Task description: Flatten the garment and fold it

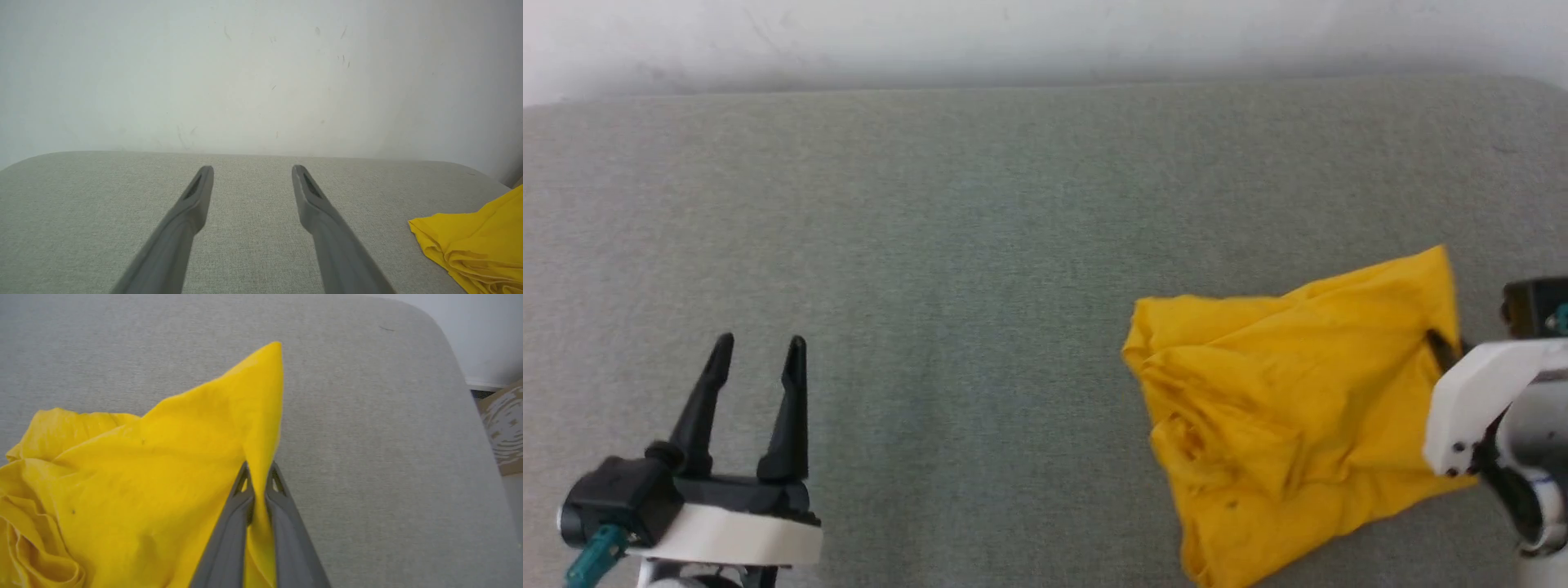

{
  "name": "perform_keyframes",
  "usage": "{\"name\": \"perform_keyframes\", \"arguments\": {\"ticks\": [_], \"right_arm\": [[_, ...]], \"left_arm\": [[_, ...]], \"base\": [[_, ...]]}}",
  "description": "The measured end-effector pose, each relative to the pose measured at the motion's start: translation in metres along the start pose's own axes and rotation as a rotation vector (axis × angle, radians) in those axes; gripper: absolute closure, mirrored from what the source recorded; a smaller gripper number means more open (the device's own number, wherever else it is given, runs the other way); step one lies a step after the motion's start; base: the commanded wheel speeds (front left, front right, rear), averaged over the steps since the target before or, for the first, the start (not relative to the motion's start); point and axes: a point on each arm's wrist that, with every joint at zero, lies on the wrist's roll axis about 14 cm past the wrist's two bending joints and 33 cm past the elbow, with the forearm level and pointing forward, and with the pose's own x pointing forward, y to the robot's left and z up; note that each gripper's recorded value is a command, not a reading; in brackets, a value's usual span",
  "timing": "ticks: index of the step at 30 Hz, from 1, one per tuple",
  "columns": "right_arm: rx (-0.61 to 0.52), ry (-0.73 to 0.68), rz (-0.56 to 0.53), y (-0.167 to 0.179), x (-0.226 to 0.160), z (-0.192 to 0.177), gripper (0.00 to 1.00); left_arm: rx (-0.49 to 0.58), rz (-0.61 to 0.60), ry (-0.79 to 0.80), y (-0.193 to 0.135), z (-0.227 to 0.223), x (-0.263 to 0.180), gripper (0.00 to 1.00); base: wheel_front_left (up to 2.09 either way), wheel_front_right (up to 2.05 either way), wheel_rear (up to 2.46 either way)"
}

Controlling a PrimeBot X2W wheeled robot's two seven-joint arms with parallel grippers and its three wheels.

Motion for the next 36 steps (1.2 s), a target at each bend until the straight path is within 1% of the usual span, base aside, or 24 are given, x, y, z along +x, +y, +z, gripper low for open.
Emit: {"name": "perform_keyframes", "arguments": {"ticks": [4,9,15,20,23,24,25,26,28,29,30,31,35,36], "right_arm": [[-0.094,0.008,-0.114,-0.042,0.005,0.018,1.00],[-0.216,0.055,-0.259,-0.096,0.012,0.031,1.00],[-0.297,0.095,-0.412,-0.149,0.018,0.042,1.00],[-0.350,0.162,-0.507,-0.184,0.021,0.034,1.00],[-0.357,0.188,-0.533,-0.194,0.027,0.027,1.00],[-0.361,0.196,-0.537,-0.195,0.029,0.023,0.97],[-0.359,0.199,-0.542,-0.197,0.032,0.021,0.97],[-0.365,0.200,-0.546,-0.198,0.035,0.019,0.88],[-0.379,0.219,-0.551,-0.201,0.041,0.013,0.76],[-0.377,0.229,-0.551,-0.202,0.044,0.008,0.60],[-0.376,0.238,-0.552,-0.202,0.047,0.004,0.32],[-0.377,0.246,-0.551,-0.203,0.050,-0.001,0.00],[-0.366,0.256,-0.540,-0.201,0.061,-0.010,0.00],[-0.361,0.253,-0.538,-0.202,0.063,-0.010,0.00]], "left_arm": [[0.016,-0.045,-0.017,-0.006,0.003,0.022,0.00],[0.029,-0.091,-0.037,-0.012,0.001,0.050,0.00],[0.029,-0.143,-0.023,-0.020,-0.018,0.079,0.00],[0.022,-0.167,0.004,-0.024,-0.039,0.095,0.00],[0.027,-0.175,0.014,-0.022,-0.049,0.102,0.00],[0.027,-0.178,0.012,-0.022,-0.051,0.105,0.00],[0.024,-0.183,0.004,-0.023,-0.052,0.108,0.00],[0.021,-0.186,-0.004,-0.023,-0.053,0.110,0.00],[0.013,-0.193,-0.015,-0.025,-0.055,0.115,0.00],[0.011,-0.194,-0.021,-0.025,-0.055,0.116,0.00],[0.007,-0.188,-0.025,-0.024,-0.056,0.118,0.00],[0.005,-0.180,-0.024,-0.022,-0.058,0.118,0.00],[0.018,-0.161,-0.013,-0.015,-0.063,0.117,0.00],[0.006,-0.146,-0.021,-0.013,-0.061,0.117,0.00]], "base": [[0.00,0.00,0.00],[0.00,0.00,0.00],[0.00,0.00,0.00],[0.00,0.00,0.00],[0.00,0.00,0.00],[0.00,0.00,0.00],[0.00,0.00,0.00],[0.00,0.00,0.00],[0.00,0.00,0.00],[0.00,0.00,0.00],[0.00,0.00,0.00],[0.00,0.00,0.00],[0.00,0.00,0.00],[0.00,0.00,0.00]]}}
